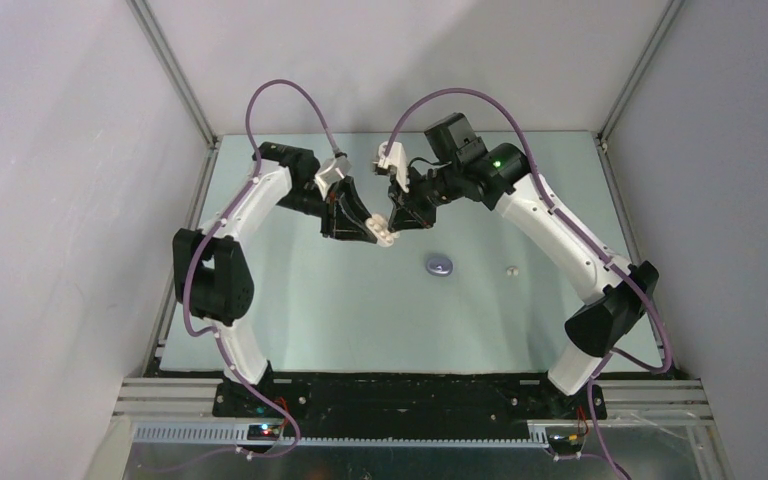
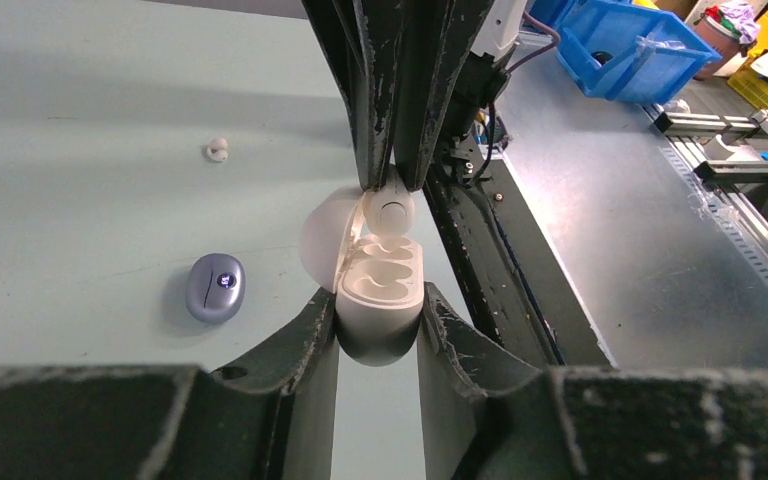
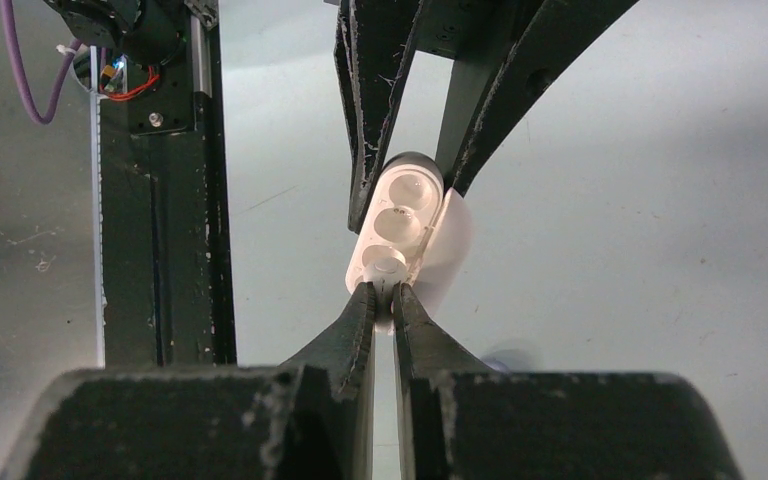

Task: Insert the wireless bluetooth earbuds into the charging case
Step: Place the earbud in the charging case.

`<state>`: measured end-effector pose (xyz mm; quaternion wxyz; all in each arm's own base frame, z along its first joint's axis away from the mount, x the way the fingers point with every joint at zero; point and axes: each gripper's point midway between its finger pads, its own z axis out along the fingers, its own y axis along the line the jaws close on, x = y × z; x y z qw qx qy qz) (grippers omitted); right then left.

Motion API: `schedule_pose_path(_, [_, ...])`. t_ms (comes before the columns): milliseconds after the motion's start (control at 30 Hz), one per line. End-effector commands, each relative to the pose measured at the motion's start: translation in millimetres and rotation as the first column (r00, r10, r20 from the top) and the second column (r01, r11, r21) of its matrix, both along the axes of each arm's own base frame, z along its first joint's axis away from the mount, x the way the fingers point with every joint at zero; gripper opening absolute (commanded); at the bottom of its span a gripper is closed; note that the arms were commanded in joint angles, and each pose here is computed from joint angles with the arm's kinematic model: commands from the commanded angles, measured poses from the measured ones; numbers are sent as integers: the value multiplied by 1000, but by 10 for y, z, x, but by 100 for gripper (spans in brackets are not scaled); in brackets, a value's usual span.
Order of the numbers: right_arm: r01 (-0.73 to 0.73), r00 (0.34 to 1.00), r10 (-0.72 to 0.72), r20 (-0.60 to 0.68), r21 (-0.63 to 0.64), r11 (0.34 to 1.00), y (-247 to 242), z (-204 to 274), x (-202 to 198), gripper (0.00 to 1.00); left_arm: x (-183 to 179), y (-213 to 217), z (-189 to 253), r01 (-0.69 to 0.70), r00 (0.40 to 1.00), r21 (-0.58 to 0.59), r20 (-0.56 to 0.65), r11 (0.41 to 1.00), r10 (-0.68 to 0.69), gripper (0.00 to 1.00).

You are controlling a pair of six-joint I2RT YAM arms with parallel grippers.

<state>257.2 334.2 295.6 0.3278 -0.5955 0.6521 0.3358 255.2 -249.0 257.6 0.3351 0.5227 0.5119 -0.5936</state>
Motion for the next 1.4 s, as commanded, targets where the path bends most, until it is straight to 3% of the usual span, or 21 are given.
schedule_pose_path(0, [-9, 1000, 9, 6, 34, 999, 52, 96, -34, 5, -37, -8, 250, -14, 1000, -62, -6, 998, 14, 0])
schedule_pose_path(1200, [119, 992, -120, -32, -13, 993, 188, -136, 110, 6, 46, 14, 188, -37, 998, -68, -54, 997, 34, 0])
schedule_pose_path(1367, [116, 992, -117, -41, -23, 993, 195, -156, 114, 15, 85, 36, 189, -47, 998, -69, -48, 996, 44, 0])
